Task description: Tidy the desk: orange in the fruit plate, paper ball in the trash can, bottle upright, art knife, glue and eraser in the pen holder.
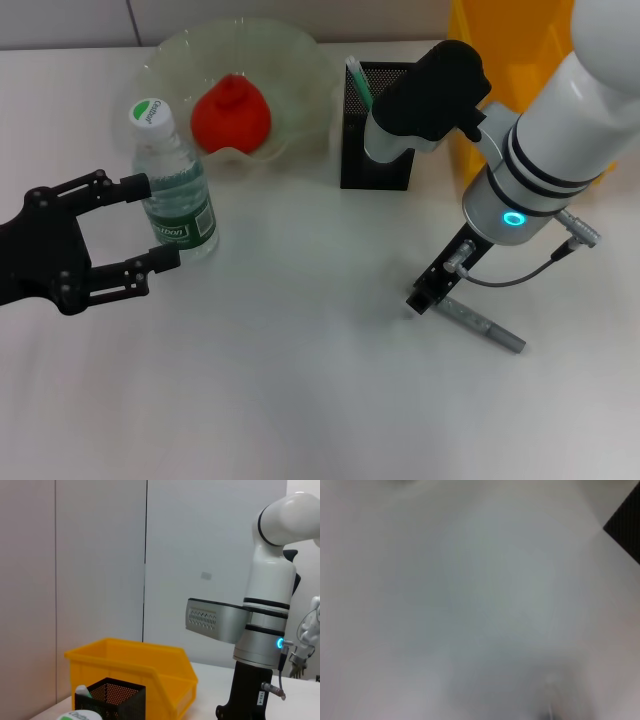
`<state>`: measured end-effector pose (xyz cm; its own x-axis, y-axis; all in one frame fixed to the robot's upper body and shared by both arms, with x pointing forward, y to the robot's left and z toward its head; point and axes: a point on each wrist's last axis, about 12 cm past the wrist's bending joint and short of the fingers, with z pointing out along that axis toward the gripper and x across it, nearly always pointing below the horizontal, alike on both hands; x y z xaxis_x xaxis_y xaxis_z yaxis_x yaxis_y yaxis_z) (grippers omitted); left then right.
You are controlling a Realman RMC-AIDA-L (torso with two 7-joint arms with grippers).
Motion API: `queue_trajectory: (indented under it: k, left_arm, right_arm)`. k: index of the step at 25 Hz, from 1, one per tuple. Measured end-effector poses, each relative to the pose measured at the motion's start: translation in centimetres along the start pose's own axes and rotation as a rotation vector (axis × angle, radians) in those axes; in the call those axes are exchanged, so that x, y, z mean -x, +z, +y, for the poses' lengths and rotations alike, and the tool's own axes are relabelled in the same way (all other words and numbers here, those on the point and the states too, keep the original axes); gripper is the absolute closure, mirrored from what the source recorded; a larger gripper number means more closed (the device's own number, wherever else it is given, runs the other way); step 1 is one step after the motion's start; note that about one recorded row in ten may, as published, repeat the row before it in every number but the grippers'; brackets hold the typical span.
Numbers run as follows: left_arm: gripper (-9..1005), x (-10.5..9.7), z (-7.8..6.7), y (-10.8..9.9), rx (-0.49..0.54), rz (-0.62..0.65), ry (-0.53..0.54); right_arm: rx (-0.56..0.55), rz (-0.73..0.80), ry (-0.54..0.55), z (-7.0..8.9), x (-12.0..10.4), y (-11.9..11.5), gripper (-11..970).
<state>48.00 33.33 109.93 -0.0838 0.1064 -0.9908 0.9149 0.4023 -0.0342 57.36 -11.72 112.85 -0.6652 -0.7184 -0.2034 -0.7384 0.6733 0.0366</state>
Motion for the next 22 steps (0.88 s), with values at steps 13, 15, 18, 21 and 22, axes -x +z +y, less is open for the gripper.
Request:
queue_trajectory:
  k: [13, 15, 18, 21, 22]
  left_arm:
    - [183, 0.37, 0.15, -0.50, 0.008, 0.013, 0.027]
    - [183, 0.42, 0.15, -0.56, 0.009, 0.015, 0.030]
    - [183, 0.48, 0.11, -0.57, 0.008, 0.015, 0.034]
    - [183, 0.47, 0.09, -0.54, 0.008, 0.014, 0.035]
    - [184, 0.46, 0.07, -0.49, 0.007, 0.013, 0.034]
  right_arm:
    - [-0.009, 0.035, 0.001, -0.09, 0.22, 0.63, 622]
    - [-0.009, 0.039, -0.004, -0.01, 0.18, 0.67, 660]
    - [-0.008, 0.044, -0.009, 0.31, 0.07, 0.69, 685]
    - [-0.003, 0.031, -0.003, 0.46, 0.03, 0.40, 710]
    - [-0.002, 0.023, -0.001, 0.50, -0.04, 0.21, 761]
